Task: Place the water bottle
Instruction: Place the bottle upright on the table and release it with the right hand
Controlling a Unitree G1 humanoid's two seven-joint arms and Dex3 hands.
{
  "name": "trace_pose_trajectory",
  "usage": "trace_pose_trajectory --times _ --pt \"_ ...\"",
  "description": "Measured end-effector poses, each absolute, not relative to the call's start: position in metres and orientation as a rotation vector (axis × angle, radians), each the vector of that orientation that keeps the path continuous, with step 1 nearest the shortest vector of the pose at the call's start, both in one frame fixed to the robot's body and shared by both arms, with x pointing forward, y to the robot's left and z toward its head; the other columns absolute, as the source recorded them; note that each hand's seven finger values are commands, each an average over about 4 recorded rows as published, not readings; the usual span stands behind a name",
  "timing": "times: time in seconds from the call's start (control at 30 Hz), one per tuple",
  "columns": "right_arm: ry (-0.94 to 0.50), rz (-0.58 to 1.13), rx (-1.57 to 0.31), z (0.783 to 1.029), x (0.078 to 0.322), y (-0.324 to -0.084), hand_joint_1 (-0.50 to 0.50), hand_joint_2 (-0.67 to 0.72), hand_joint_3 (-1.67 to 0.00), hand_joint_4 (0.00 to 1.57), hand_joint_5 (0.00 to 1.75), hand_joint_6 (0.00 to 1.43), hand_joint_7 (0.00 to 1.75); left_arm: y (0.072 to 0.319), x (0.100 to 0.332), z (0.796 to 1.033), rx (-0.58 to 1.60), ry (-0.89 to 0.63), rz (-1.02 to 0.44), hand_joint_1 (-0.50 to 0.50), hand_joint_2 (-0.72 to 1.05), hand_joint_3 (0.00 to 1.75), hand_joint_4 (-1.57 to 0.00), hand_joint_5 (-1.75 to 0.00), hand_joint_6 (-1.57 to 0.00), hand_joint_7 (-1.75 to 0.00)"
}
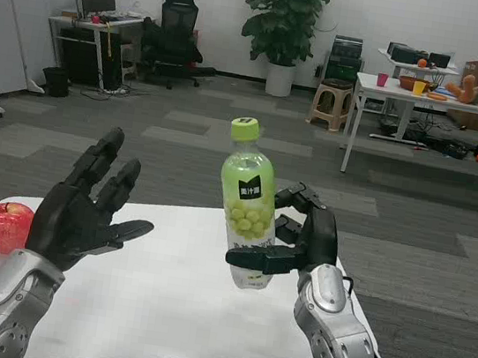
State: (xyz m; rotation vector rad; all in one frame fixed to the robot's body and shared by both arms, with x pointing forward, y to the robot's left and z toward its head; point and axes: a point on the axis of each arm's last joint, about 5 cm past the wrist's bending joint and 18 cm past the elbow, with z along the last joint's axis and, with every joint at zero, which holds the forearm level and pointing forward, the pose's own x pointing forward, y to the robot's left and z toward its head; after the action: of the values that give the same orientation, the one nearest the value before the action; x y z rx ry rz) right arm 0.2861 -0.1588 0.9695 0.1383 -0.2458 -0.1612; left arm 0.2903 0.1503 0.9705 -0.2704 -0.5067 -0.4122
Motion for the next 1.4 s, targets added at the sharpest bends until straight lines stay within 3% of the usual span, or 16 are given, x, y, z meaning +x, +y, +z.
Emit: trace_pose_trajectory --times 0.37,0.5,0.63,0.77,1.13,1.4 --pt "-0.237 -0.147 0.199 0.968 0.286 -0.152 0.42 0.03 -0.4 1.08 1.45 0.63 1.61 0.155 0.285 0.96 -0.272 -0.473 -0.401 -0.5 0.65 0.07 0.0 0.0 0.0 0.0" --pt "-0.238 -0.147 0.199 0.968 0.286 -0.152 0.42 0.03 -0.4 1.08 1.55 0.63 1.61 0.155 0.285 0.96 -0.272 -0.473 -0.401 -0.5 0.6 0.09 0.0 0.0 0.0 0.0" --pt "-0.238 -0.147 0.201 0.968 0.286 -0.152 0.42 0.03 -0.46 1.08 1.45 0.63 1.61 0.155 0.285 0.96 -0.272 -0.473 -0.401 -0.5 0.69 0.09 0.0 0.0 0.0 0.0" --pt "-0.238 -0.147 0.202 0.968 0.286 -0.152 0.42 0.03 -0.4 1.08 1.5 0.63 1.61 0.155 0.285 0.96 -0.272 -0.473 -0.401 -0.5 0.63 0.09 0.0 0.0 0.0 0.0" --pt "-0.239 -0.148 0.208 0.967 0.286 -0.151 0.42 0.03 -0.42 1.1 1.45 0.64 1.61 0.155 0.285 0.96 -0.272 -0.474 -0.401 -0.5 0.67 0.09 0.0 0.0 0.0 0.0" --pt "-0.201 -0.157 0.229 0.952 0.288 -0.148 0.42 0.03 -0.4 1.12 1.45 0.67 1.61 0.155 0.285 0.96 -0.272 -0.473 -0.398 -0.5 0.67 0.09 0.0 0.0 0.0 0.0"
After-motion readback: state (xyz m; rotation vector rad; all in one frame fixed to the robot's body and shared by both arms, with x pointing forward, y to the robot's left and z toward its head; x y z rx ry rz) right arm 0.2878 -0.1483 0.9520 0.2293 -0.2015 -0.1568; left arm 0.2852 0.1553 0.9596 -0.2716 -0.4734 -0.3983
